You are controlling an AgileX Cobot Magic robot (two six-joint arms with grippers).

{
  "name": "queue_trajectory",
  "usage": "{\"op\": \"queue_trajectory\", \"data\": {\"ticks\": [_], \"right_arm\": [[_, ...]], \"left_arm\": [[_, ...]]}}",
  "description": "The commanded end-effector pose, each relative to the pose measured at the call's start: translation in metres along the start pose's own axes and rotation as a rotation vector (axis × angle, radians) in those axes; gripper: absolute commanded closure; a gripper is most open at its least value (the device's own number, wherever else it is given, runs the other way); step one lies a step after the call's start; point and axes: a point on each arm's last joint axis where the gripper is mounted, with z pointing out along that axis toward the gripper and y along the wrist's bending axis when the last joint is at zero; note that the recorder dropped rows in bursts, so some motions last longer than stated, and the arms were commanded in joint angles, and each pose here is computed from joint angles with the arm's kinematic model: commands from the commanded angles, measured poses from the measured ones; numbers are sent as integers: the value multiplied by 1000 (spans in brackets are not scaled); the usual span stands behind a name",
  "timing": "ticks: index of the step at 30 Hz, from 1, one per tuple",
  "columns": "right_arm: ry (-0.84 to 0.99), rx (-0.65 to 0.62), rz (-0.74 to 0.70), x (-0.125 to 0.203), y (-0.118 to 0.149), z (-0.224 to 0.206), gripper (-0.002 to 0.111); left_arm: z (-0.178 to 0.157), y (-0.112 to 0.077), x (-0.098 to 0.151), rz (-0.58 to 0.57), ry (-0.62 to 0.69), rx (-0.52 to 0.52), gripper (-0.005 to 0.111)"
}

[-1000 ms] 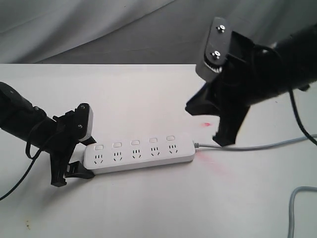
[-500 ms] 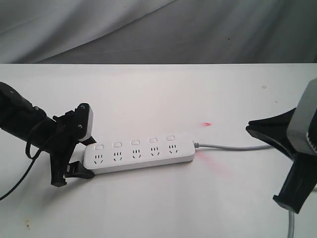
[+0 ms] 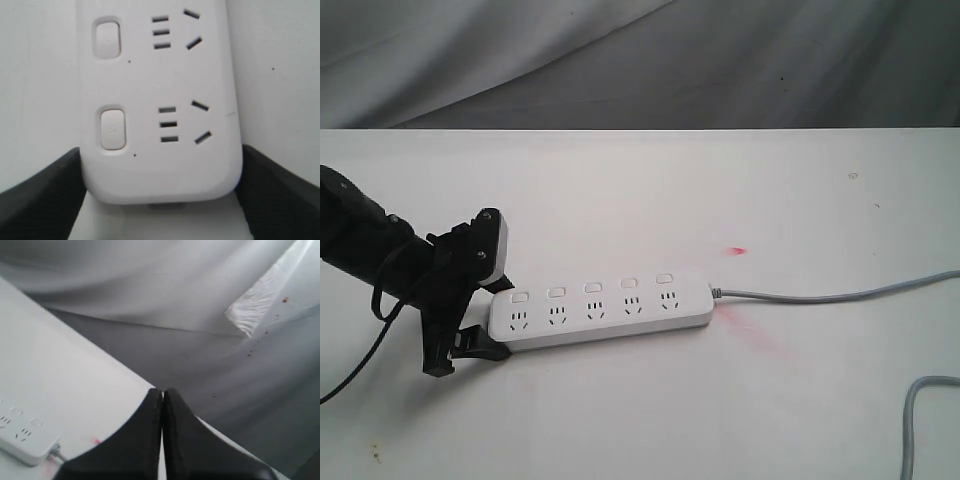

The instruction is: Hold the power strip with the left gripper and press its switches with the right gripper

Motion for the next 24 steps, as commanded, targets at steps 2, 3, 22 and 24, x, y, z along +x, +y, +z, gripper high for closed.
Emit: {"op": "queue_trajectory", "data": {"ticks": [2,3,22,24], "right_arm": [[-70,95,99,-2,8,-31,108],[-73,108,112,-2,8,-33,108],[-1,149,324,28,11,-21,108],[12,190,351,39,10,-16,108]], "left_arm": [[3,0,3,60,37,-1,53],[3,0,3,60,37,-1,53],[3,0,3,60,37,-1,53],[3,0,3,60,37,-1,53]]}}
